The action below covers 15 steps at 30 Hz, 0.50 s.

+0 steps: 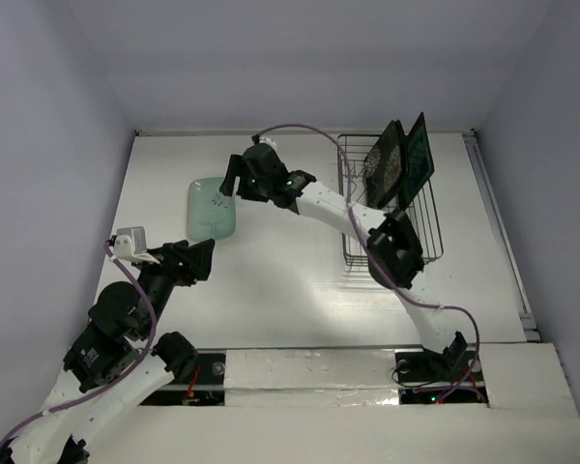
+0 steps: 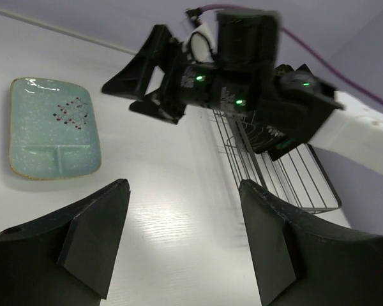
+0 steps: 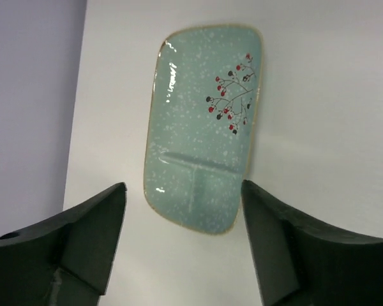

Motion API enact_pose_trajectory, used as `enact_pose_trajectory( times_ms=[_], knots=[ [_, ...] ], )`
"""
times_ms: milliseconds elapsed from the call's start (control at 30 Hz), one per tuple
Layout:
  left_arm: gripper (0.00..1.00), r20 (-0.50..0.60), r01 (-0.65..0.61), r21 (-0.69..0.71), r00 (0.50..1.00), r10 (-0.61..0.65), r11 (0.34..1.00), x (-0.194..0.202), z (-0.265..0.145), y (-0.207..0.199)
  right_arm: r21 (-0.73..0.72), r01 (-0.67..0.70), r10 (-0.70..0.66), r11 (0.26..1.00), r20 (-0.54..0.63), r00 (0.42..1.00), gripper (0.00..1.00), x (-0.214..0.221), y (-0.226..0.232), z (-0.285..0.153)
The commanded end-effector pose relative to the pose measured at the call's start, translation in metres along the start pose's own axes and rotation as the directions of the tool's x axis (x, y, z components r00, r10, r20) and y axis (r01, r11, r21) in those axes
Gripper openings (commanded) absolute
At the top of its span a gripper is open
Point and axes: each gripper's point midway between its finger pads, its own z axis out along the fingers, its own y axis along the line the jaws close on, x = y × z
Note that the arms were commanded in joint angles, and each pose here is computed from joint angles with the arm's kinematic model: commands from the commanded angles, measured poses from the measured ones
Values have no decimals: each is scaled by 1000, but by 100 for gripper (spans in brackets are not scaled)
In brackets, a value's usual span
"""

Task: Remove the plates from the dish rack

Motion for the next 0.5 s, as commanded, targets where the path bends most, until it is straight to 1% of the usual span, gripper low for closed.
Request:
enact_pose_trajectory(
  times_ms=[0,33,67,100,133,167,200,233,267,300,333,367,400,433,467],
  knots=[
    [67,12,13,12,1000,-13,1000,-3,4,-5,52,163,-168,985,134,977,74,-54,16,-63],
    [71,1,16,37,1000,-16,999,-2,6,-11,93,181,-192,979,127,973,59,-55,0,-71],
    [78,-22,8,41,1000,-7,999,3,9,-14,141,205,-225,969,146,963,18,-70,-17,-82],
    [82,-30,22,56,999,-21,998,0,10,-20,145,205,-231,968,188,955,6,-93,-14,-113],
    [89,-44,59,107,998,-54,993,-2,9,-33,181,228,-261,957,187,947,0,-102,-27,-127],
    [95,-62,64,132,996,-56,989,-1,13,-42,249,232,-278,940,170,945,0,-102,-55,-138],
    [99,-58,85,175,995,-76,981,-9,12,-54,282,208,-276,936,225,935,0,-131,-68,-174],
    [99,-58,114,241,993,-103,964,-17,10,-70,325,225,-307,918,225,925,0,-139,-83,-190],
    [99,-71,121,261,992,-106,958,-17,14,-78,373,219,-319,902,230,919,0,-147,-99,-206],
    [99,-66,134,291,991,-120,947,-25,13,-88,442,209,-322,872,196,926,0,-149,-134,-220],
    [99,-66,148,332,989,-133,932,-31,13,-99,465,200,-329,863,214,920,0,-159,-140,-244],
    [99,-80,169,338,985,-150,926,-33,17,-105,534,197,-342,822,187,921,5,-164,-167,-260],
    [99,-85,180,357,983,-160,917,-34,18,-112,551,209,-356,808,174,918,9,-162,-170,-268],
    [99,-82,195,405,981,-177,893,-40,18,-124,586,191,-358,788,183,915,13,-172,-182,-285],
    [99,-104,217,411,976,-191,886,-37,24,-130,626,195,-373,755,166,913,22,-175,-194,-293]
  ],
)
